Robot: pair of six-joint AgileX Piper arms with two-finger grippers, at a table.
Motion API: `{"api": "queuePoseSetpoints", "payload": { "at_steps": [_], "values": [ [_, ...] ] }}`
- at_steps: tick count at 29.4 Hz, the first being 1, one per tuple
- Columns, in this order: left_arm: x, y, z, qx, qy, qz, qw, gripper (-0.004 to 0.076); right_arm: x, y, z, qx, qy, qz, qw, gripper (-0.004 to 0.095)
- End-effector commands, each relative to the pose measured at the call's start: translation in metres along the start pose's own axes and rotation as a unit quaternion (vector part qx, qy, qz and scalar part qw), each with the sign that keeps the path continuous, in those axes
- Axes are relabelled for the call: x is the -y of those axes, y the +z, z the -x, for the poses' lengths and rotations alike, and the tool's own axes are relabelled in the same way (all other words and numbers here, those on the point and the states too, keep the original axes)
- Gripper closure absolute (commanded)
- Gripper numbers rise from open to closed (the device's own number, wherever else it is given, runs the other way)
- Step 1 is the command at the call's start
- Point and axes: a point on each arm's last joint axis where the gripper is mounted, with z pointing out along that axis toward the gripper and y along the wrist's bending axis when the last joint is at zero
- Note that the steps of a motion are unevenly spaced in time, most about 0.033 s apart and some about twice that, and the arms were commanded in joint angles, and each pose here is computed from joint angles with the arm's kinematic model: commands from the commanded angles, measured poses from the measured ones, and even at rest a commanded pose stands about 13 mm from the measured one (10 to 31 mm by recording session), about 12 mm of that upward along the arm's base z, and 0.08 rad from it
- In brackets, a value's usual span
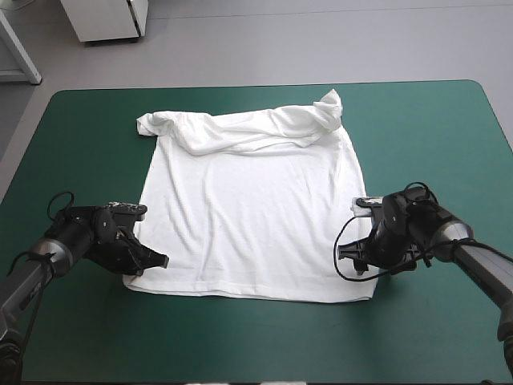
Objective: Fold the cloth
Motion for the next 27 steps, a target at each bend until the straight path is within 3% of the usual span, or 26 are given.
{"api": "queuePoseSetpoints", "payload": {
  "at_steps": [1,4,6,12,16,21,27],
  "values": [
    [0.002,0.016,-0.005,-0.014,-0.010,-0.013,1.000,0.0727,-0.002,0.003,0.001,0.040,0.015,0.013,0.999,0.0306],
    [0.002,0.016,-0.005,-0.014,-0.008,-0.013,1.000,0.0727,-0.006,0.015,-0.004,0.036,0.020,0.036,0.998,0.0330],
    [0.002,0.016,-0.004,-0.009,-0.008,-0.013,1.000,0.0727,-0.009,0.020,-0.007,0.036,0.014,0.039,0.998,0.0424],
    [0.004,0.001,0.002,0.037,-0.010,-0.017,0.999,0.0728,-0.025,0.011,-0.011,0.064,-0.031,0.051,0.996,0.0927],
    [0.006,-0.035,0.011,0.083,-0.006,-0.009,0.997,0.0728,-0.027,-0.023,-0.004,0.113,-0.043,0.065,0.991,0.0923],
    [0.012,-0.116,0.022,0.182,0.013,-0.004,0.983,0.0733,-0.026,-0.101,0.004,0.214,-0.065,0.067,0.973,0.0923],
    [0.021,-0.230,0.016,0.323,0.037,0.013,0.946,0.0733,-0.019,-0.220,0.003,0.367,-0.069,0.072,0.925,0.0923]
  ]
}}
